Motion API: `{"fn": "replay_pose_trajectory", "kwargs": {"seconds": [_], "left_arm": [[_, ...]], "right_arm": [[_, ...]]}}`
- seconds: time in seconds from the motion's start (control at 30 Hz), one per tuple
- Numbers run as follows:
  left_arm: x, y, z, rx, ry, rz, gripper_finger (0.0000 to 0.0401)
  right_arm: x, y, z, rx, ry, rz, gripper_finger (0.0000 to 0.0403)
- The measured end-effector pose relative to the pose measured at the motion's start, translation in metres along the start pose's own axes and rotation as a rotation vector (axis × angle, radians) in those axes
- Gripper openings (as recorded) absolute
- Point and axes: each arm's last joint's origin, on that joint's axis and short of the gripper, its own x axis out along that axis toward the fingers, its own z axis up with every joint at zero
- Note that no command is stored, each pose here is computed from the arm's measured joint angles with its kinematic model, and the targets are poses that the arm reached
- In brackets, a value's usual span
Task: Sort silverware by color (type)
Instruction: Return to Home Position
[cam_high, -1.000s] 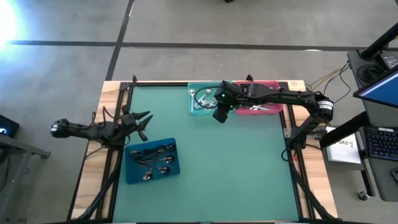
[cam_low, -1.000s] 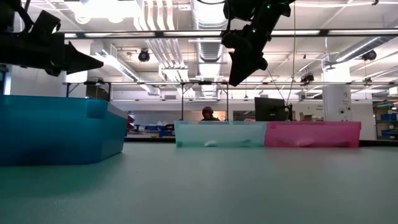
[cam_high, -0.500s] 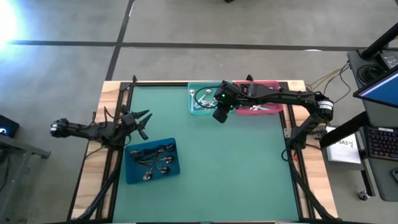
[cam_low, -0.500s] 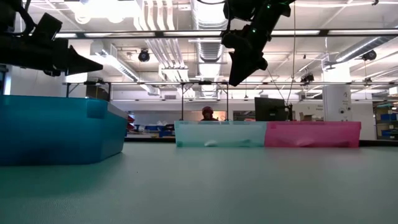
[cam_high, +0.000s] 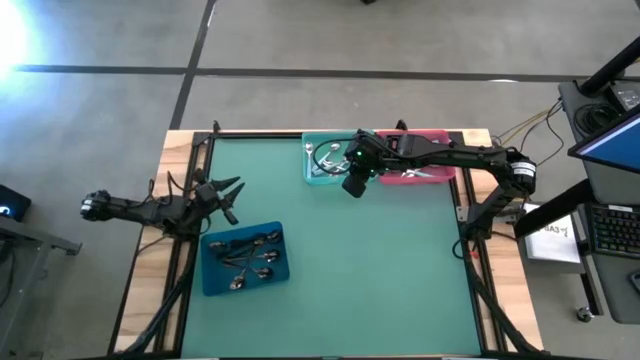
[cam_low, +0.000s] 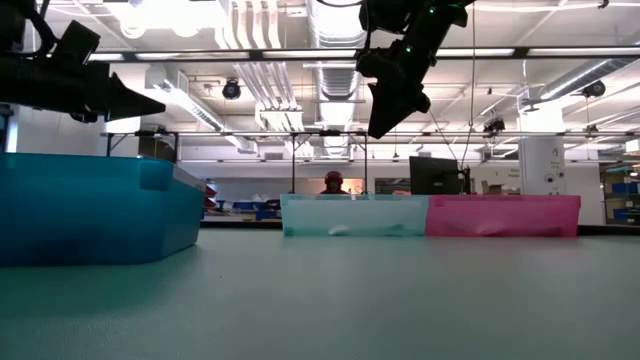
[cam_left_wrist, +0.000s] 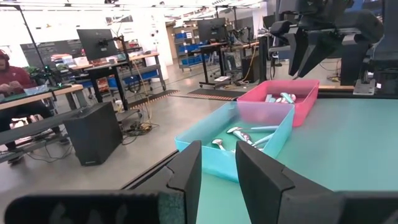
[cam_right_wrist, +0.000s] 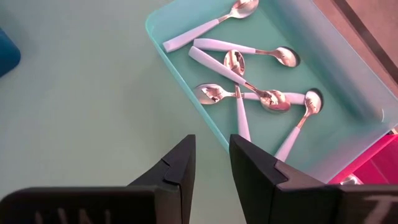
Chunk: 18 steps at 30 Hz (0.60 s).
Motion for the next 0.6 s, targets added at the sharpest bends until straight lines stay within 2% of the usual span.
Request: {"fn": "replay_pose_trajectory", "kwargs": {"seconds": [0.6], "left_arm": [[0.0, 0.0001, 0.0003, -0.001, -0.001, 0.0, 0.0084]], "right_arm": [[0.0, 0.0003, 0.0012, -0.017, -0.012, 0.002, 0.0089]]}}
